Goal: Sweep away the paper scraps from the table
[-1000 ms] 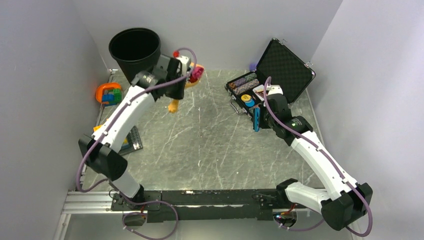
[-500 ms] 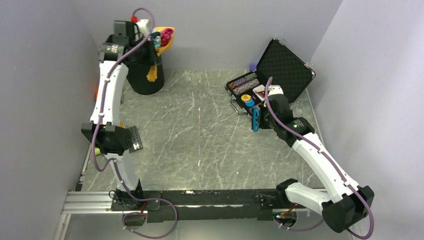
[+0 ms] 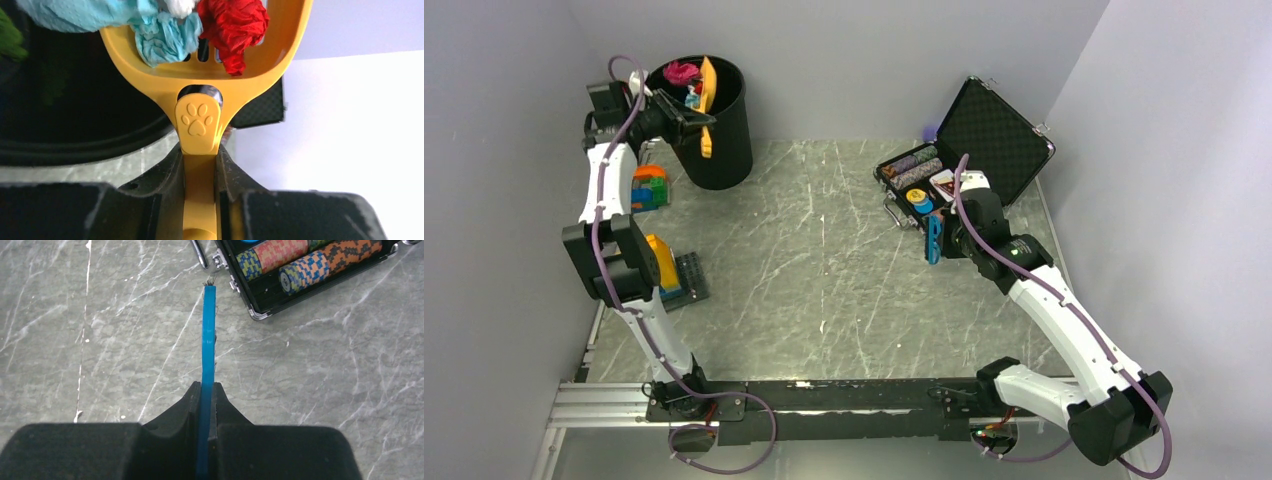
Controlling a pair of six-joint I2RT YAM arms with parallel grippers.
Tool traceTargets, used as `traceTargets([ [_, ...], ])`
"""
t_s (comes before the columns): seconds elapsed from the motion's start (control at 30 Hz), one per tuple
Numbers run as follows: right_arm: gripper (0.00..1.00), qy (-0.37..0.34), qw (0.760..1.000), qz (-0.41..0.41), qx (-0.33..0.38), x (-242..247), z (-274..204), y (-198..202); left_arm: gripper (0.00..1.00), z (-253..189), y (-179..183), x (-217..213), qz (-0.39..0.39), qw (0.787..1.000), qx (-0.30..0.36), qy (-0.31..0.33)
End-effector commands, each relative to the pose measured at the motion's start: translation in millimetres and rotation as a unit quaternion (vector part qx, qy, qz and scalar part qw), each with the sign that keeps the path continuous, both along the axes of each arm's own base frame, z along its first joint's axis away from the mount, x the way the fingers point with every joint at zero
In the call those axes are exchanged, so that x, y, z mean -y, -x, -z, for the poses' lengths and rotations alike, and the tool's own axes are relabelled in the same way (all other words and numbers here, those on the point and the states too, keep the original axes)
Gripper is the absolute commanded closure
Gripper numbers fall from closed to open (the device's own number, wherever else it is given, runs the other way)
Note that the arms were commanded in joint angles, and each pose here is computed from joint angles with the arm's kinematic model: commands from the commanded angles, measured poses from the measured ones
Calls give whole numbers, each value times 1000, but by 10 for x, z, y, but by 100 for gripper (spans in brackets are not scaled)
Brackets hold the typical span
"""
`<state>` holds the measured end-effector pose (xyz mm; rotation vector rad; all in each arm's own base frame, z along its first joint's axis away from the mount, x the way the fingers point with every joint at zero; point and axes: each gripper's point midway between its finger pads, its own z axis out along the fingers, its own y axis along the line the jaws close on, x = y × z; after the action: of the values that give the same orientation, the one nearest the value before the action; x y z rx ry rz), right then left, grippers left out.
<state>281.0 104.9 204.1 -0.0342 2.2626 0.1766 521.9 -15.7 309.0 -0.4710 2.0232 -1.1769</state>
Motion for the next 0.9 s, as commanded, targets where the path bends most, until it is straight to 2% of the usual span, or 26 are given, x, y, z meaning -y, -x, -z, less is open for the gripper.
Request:
traceTargets([
  [0.0, 100, -26, 999, -5, 19, -83, -127, -57, 100, -529, 94, 156, 67, 987, 64, 131],
  [0.27, 100, -36, 999, -9, 17, -124, -126, -58, 100, -739, 212, 215, 105, 972, 88, 191],
  [0.47, 100, -43, 999, -15, 14, -153, -123, -41, 100, -955, 292, 218, 131, 946, 104, 278],
  [0.87, 100, -49, 999, -17, 14, -159, -129, 1, 100, -952, 302, 122, 115, 947, 105, 281],
])
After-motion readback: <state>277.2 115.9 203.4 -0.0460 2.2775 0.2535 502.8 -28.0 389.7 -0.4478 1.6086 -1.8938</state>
